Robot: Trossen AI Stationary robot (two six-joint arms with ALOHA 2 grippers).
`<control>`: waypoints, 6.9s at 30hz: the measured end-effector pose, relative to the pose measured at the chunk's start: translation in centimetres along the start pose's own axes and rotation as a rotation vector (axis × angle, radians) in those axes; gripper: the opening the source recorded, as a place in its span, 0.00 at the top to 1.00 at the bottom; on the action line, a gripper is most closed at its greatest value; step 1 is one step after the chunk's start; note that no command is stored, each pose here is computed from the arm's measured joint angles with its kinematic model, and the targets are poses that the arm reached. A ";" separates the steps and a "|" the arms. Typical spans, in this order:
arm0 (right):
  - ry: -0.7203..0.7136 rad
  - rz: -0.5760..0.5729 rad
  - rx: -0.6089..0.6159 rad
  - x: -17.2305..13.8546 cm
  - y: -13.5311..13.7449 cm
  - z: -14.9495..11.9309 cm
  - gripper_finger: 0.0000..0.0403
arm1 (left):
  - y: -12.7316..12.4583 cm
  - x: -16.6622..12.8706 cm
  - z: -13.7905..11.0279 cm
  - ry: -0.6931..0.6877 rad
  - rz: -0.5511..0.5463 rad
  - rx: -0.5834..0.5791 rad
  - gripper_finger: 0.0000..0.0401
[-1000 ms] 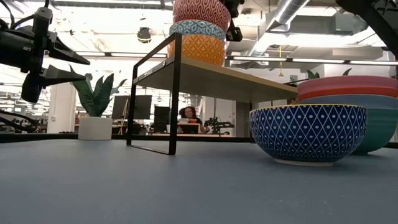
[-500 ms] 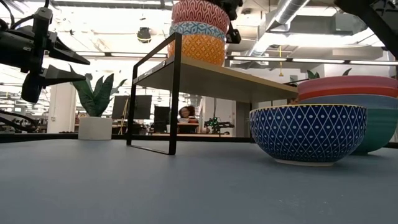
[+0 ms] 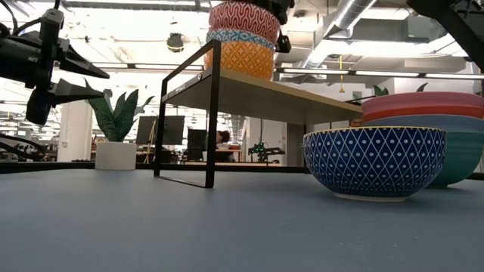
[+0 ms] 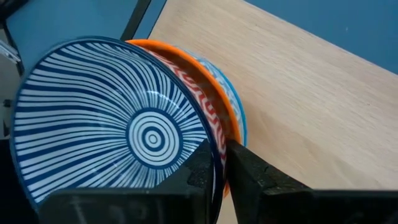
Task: Place and stack bowls onto a shelf
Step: Stack the dark patterned blue bowl on top of the orange patterned bowl on the shelf, then stack the yellow patterned bowl on top of the dark blue patterned bowl on the shelf
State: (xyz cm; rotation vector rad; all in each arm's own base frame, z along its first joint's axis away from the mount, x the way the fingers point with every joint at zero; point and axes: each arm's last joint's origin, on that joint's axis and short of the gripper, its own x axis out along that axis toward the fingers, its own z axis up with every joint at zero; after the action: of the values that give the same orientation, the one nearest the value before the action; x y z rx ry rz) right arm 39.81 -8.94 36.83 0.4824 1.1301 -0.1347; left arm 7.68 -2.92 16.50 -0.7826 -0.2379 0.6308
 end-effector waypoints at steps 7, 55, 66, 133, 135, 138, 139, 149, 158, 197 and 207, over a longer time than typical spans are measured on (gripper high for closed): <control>-0.003 0.003 -0.001 0.0 0.0 0.0 0.73 | 0.0 0.0 0.0 0.000 0.000 -0.002 0.59; -0.072 0.081 -0.038 -0.5 -1.4 1.1 0.48 | 0.0 0.0 0.0 0.000 0.000 0.001 0.59; -0.073 0.102 0.009 -0.8 -2.1 1.2 0.46 | 0.0 0.0 0.0 0.001 -0.001 0.000 0.59; -0.057 -0.119 -0.130 -3.6 -1.1 -1.1 0.71 | 0.0 0.0 0.0 -0.003 0.002 -0.051 0.59; -0.059 -0.121 -0.125 -3.7 -1.3 -1.1 0.71 | 0.0 0.0 0.0 -0.003 0.002 -0.050 0.59; -0.067 -0.119 -0.109 -4.1 -1.2 -1.3 0.71 | 0.0 0.0 0.0 -0.003 0.002 -0.051 0.59; -0.069 -0.117 -0.104 -4.6 -1.1 -1.5 0.71 | 0.0 0.0 0.0 -0.003 0.002 -0.050 0.59; -0.045 -0.074 -0.089 -7.8 2.5 -5.0 0.71 | 0.0 0.0 0.0 -0.005 0.004 -0.046 0.59; 0.142 -0.140 -0.041 -3.9 6.4 -9.6 0.56 | 0.0 0.0 0.0 -0.005 0.004 -0.037 0.59; 0.191 -0.201 -0.064 15.0 6.3 -20.9 0.45 | -0.2 0.0 -0.1 0.066 -0.053 -0.009 0.59; 0.209 -0.186 -0.070 15.0 6.3 -21.0 0.76 | -0.2 0.0 -0.1 0.066 -0.053 -0.013 0.59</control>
State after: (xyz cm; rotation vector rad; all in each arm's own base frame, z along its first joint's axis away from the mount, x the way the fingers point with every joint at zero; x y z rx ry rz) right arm 30.95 7.85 18.28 0.3338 1.3800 -0.2101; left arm 7.83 -3.13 16.57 -0.8055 -0.2014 0.5531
